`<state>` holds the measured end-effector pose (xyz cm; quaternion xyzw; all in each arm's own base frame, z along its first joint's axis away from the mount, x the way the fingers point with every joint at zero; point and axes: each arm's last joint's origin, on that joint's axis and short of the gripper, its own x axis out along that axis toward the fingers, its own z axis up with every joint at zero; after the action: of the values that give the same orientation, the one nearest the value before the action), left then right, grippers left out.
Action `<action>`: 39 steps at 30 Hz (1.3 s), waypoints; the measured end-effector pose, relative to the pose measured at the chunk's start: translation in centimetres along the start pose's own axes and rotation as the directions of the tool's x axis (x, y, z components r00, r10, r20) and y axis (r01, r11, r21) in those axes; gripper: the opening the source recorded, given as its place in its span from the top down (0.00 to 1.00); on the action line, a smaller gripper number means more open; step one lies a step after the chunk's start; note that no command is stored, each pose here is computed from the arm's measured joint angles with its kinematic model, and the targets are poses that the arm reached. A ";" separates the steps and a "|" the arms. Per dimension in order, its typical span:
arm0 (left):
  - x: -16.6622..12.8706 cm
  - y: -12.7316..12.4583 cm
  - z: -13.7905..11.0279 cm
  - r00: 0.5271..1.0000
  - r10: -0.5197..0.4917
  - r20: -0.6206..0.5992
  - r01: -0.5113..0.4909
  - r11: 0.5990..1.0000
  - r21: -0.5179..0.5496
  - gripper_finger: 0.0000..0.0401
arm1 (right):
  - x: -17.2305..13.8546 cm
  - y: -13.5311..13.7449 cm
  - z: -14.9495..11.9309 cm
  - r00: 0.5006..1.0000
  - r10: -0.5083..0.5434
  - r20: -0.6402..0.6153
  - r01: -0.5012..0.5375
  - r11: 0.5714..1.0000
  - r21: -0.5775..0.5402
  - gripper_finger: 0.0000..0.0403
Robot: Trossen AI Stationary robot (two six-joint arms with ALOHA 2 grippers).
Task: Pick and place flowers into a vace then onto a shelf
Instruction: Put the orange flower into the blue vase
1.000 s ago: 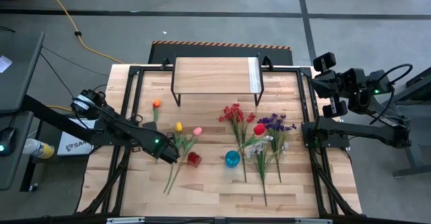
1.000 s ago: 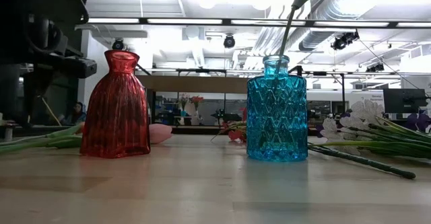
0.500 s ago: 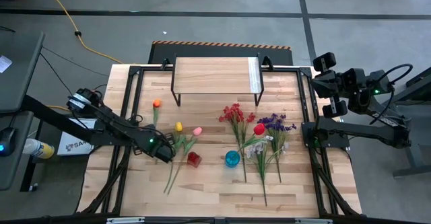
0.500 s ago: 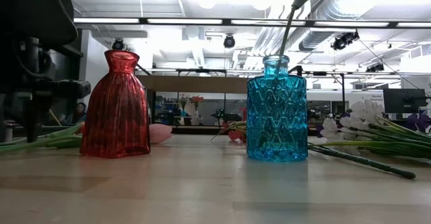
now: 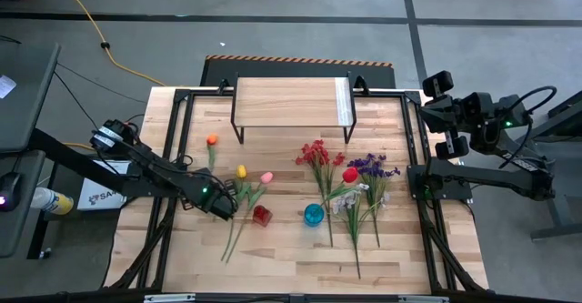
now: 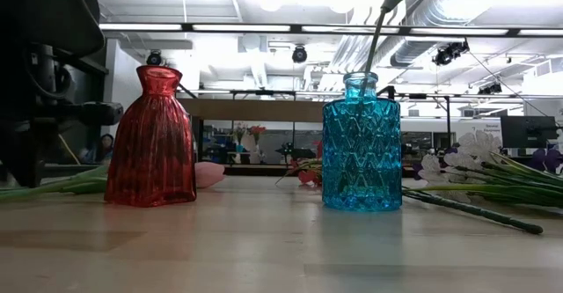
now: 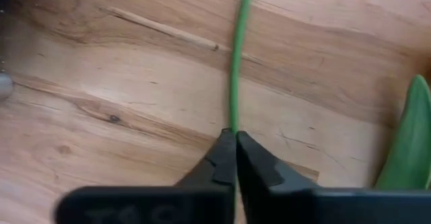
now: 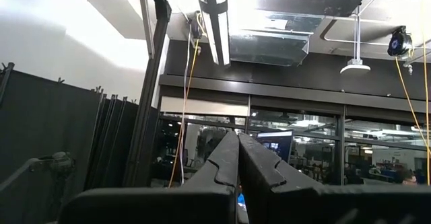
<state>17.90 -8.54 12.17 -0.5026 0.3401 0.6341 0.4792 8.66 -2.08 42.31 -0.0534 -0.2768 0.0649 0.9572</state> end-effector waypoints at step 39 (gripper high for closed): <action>-19.8 -1.7 -2.0 0.929 -0.351 0.117 0.329 0.928 0.172 0.95 | 0.0 0.0 -0.3 1.000 0.001 -0.030 0.000 0.999 0.040 1.00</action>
<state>20.81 -15.16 30.77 -0.4689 0.2585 0.5488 0.6419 8.82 -2.13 42.05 -0.0352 -0.2611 0.0700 0.9621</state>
